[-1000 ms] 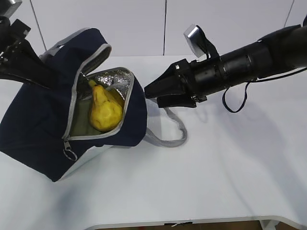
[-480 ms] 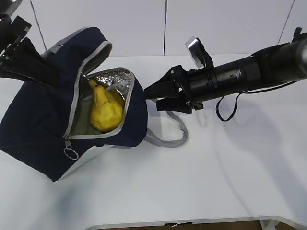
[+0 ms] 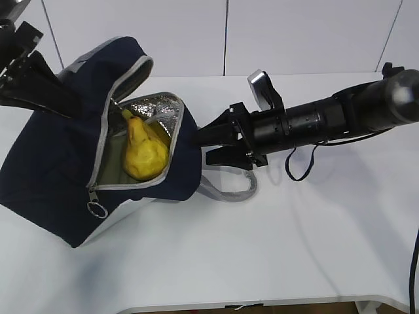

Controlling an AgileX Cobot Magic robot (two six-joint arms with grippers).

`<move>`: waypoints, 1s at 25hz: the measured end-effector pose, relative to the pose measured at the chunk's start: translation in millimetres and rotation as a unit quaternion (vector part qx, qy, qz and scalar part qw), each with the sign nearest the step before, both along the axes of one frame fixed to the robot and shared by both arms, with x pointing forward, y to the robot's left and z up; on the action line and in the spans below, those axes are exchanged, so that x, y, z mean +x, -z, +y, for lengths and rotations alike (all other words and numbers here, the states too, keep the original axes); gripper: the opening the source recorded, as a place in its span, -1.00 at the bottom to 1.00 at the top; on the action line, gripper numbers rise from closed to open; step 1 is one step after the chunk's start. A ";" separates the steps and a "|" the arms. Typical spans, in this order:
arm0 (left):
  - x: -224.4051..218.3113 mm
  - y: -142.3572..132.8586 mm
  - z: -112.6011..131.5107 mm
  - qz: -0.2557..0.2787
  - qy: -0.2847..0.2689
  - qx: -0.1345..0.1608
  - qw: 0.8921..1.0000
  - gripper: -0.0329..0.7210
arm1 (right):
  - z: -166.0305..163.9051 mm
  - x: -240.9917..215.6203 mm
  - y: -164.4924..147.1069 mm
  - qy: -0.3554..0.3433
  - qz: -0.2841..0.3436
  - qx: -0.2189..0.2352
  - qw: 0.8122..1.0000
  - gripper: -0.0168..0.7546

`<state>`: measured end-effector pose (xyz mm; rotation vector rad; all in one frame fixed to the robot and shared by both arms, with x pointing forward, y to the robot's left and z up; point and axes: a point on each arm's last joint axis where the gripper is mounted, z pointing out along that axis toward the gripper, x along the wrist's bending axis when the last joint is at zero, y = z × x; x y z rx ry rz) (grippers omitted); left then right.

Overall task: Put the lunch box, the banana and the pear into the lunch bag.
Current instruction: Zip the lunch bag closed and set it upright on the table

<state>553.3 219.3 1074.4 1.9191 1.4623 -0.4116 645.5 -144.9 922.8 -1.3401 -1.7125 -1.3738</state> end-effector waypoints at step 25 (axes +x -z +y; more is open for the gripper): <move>0.0 -0.1 -0.1 0.000 0.000 -0.001 1.000 -0.95 | 15.1 -3.4 -0.3 -0.011 -0.023 0.003 1.000 0.46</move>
